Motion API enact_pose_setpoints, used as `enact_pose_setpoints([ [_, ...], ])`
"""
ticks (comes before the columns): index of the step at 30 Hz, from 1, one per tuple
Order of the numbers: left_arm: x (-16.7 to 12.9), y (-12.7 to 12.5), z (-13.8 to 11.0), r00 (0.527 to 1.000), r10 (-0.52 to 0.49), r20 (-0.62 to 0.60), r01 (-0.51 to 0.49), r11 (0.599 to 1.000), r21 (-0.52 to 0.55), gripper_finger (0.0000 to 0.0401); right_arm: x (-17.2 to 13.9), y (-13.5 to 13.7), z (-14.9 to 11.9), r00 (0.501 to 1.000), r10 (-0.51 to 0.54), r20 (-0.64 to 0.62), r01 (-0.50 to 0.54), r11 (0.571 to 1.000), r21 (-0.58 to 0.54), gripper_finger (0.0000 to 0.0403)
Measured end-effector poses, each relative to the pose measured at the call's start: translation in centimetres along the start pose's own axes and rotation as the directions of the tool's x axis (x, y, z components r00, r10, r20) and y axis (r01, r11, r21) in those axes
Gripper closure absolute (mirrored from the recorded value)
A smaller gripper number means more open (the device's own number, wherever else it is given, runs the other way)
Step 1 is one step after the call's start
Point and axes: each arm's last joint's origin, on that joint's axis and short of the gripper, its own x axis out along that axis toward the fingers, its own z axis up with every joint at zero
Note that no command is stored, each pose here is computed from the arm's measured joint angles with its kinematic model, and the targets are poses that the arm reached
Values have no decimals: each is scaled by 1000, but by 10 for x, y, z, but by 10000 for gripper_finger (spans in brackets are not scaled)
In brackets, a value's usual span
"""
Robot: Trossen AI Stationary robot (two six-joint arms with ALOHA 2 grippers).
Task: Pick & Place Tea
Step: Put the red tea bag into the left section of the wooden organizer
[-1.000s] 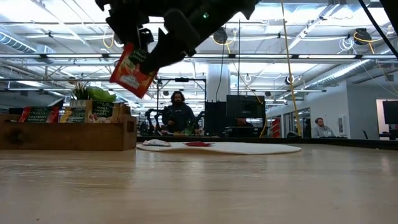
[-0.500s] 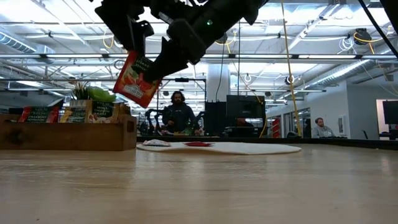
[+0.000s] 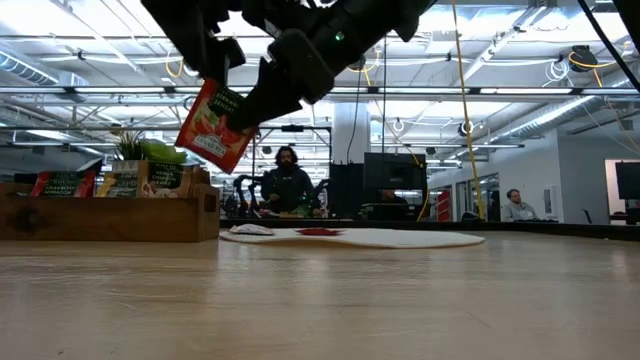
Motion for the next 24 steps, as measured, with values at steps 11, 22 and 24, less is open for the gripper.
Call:
enact_pose_setpoints([
  [11,15,-1,-11,997,-38,-61,51,970,238,161,3,9,-12,992,128,-6,-129,990,-59,403],
  [22,10,11,-10,995,99,-25,-91,969,231,231,-2,26,0,909,396,130,-360,903,-235,403],
  [24,7,14,-6,995,95,23,-98,972,214,242,-2,29,5,928,332,169,-284,923,-259,403],
])
